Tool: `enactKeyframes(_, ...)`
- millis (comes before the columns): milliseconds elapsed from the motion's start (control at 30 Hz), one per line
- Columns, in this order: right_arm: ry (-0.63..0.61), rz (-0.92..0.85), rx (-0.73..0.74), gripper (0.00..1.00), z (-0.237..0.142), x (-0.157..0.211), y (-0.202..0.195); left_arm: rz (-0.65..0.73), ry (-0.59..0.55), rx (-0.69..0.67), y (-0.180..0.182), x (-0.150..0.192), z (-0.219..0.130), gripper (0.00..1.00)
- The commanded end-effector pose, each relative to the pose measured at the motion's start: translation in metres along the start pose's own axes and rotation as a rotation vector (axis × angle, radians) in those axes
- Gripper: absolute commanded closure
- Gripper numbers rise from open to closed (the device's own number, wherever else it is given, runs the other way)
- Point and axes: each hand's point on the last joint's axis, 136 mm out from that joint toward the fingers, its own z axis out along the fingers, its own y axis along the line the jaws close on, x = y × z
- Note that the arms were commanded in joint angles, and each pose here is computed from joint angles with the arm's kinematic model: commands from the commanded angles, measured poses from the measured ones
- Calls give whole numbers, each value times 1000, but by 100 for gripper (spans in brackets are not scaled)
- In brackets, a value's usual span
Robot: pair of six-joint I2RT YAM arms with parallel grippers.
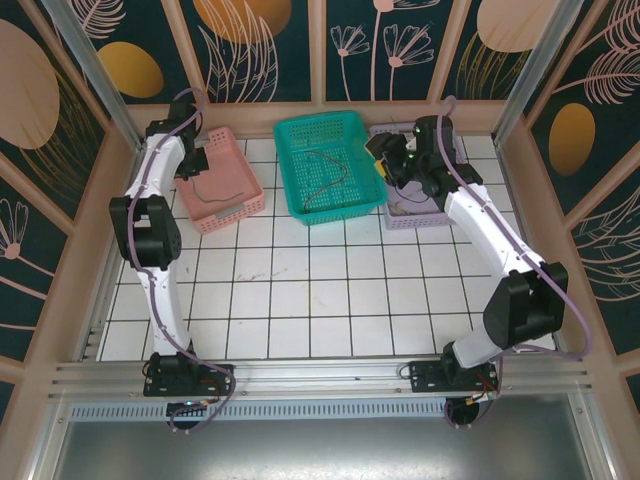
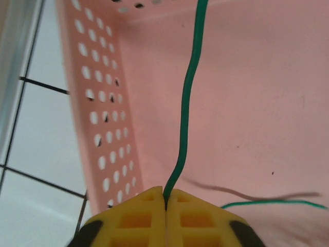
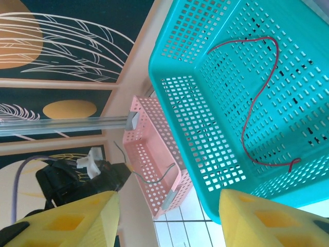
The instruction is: Untangle the cables
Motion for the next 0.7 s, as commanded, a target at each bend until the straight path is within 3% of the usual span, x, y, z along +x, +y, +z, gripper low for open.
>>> enactKeyframes(0, -5, -36, 6, 45, -3, -6, 5, 6, -18, 65, -13, -10, -1, 58)
enactKeyframes(33, -13, -44, 11, 44, -4, -7, 5, -3, -27, 83, -16, -13, -3, 49)
enactKeyframes(133, -32, -59, 25, 44, -5, -11, 5, -26, -70, 134, -23, -23, -14, 36)
enactKeyframes(300, -43, -73, 35, 44, -5, -14, 5, -71, -143, 150, -22, -39, -37, 28)
enactKeyframes(433, -82, -104, 52, 43, -11, -27, 3, -177, -253, 145, -11, -58, -72, 28)
enactKeyframes(467, -102, -117, 60, 36, -15, -32, 2, -203, -283, 156, -9, -59, -81, 28)
enactKeyframes(500, -134, -146, 71, 16, -21, -41, 0, -241, -330, 172, -5, -62, -97, 28)
enactKeyframes(533, -175, -193, 84, 1, -28, -49, 0, -281, -386, 199, -3, -65, -112, 24)
enactKeyframes(567, -221, -236, 111, 1, -34, -57, -3, -309, -423, 227, -1, -63, -123, 16)
enactKeyframes(600, -278, -290, 148, 1, -43, -64, -6, -343, -504, 282, 0, -66, -146, 1)
enactKeyframes(667, -368, -384, 221, 1, -57, -75, -16, -392, -623, 392, 2, -55, -181, 1)
